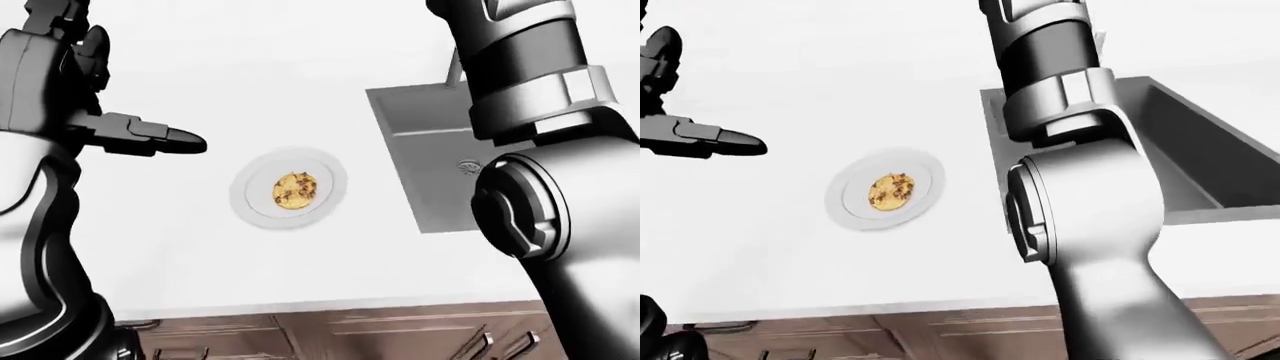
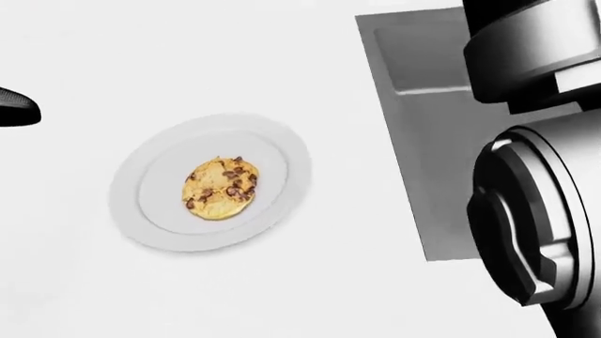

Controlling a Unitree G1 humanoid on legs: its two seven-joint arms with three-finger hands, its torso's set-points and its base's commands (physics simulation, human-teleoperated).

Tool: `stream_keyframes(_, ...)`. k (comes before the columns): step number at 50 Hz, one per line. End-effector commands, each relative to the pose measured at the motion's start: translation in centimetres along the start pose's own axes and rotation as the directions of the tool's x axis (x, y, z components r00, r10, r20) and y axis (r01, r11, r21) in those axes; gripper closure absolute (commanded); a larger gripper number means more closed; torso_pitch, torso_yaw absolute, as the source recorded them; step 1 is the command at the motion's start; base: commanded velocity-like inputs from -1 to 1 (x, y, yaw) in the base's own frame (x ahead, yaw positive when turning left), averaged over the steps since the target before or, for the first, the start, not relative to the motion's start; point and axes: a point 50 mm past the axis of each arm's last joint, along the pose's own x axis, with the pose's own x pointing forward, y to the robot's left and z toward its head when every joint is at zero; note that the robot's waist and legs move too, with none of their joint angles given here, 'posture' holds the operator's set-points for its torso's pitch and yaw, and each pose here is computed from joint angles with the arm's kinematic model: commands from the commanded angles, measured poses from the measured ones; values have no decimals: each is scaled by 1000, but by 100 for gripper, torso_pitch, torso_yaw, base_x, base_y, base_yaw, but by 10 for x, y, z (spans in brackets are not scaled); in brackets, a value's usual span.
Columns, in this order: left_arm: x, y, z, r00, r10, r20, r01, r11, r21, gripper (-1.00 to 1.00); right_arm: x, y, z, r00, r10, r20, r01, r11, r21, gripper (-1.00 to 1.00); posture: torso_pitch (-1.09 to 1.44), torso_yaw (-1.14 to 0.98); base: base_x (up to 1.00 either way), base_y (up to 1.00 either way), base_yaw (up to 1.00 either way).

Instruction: Place the pastries on the plates.

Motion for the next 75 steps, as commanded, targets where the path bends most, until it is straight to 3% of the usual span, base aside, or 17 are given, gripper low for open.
stream_keyframes(1, -1, 3, 12, 998, 17, 64, -19, 1000, 19, -100, -6, -3, 24, 996, -13, 90, 12, 1000, 2, -100, 0, 0, -100, 0, 0)
stream_keyframes(16, -2, 7, 15, 997, 33, 74, -34, 999, 16, -100, -20, -5, 24, 993, -23, 116, 19, 999, 36, -100, 0, 0, -100, 0, 0)
stream_keyframes(19, -1, 6, 11, 997, 36, 74, -37, 999, 9, -100, -31, -4, 28, 984, -14, 177, 9, 1000, 30, -100, 0, 0, -70, 0, 0)
stream_keyframes(21, 1, 7, 12, 996, 44, 82, -45, 999, 5, -100, -39, -6, 30, 980, -19, 200, 1, 996, 90, -100, 0, 0, 0, 0, 0)
stream_keyframes(23, 5, 4, 13, 994, 45, 95, -45, 999, -7, -100, -48, -6, 29, 969, -10, 249, -11, 997, 82, -100, 0, 0, 0, 0, 0)
stream_keyframes(28, 12, -8, 10, 993, 29, 118, -25, 999, -39, -100, -74, -4, 8, 966, -32, 255, 5, 995, 103, -100, 0, 0, 0, 0, 0)
stream_keyframes(35, 16, -14, 13, 988, 19, 155, -13, 999, -37, -100, -99, 0, -22, 963, -56, 263, 25, 993, 118, -100, 0, 0, 0, 0, 0)
stream_keyframes(41, 15, -14, 13, 986, 16, 166, -10, 999, -37, -100, -103, -3, -52, 963, -80, 259, 53, 993, 109, -100, 0, 0, 0, 0, 0)
stream_keyframes(56, 17, -19, 10, 983, 15, 184, -6, 999, -47, -100, -120, 1, -76, 962, -129, 242, 95, 985, 145, -100, 0, 0, 6, -63, 0)
stream_keyframes(62, 15, -18, 10, 983, 17, 183, -9, 999, -47, -100, -120, -4, -78, 957, -152, 249, 143, 988, 56, -100, 0, 0, 12, -93, 0)
stream_keyframes(63, 14, -18, 10, 983, 17, 183, -9, 999, -47, -100, -120, -5, -77, 956, -165, 242, 147, 985, 90, -100, 0, 0, 12, -94, 0)
stream_keyframes(73, 11, -15, 9, 984, 19, 178, -11, 999, -42, -100, -121, -6, -69, 948, -172, 268, 156, 985, 80, -100, 0, 0, 20, -9, -89)
stream_keyframes(74, 10, -15, 9, 984, 17, 178, -9, 999, -43, -100, -121, -4, -71, 951, -158, 266, 151, 987, 45, -100, 0, 0, 23, -100, 0)
stream_keyframes(75, 10, -15, 9, 984, 17, 179, -9, 999, -42, -100, -121, -4, -69, 949, -160, 271, 142, 986, 85, -100, 0, 0, 23, -100, 0)
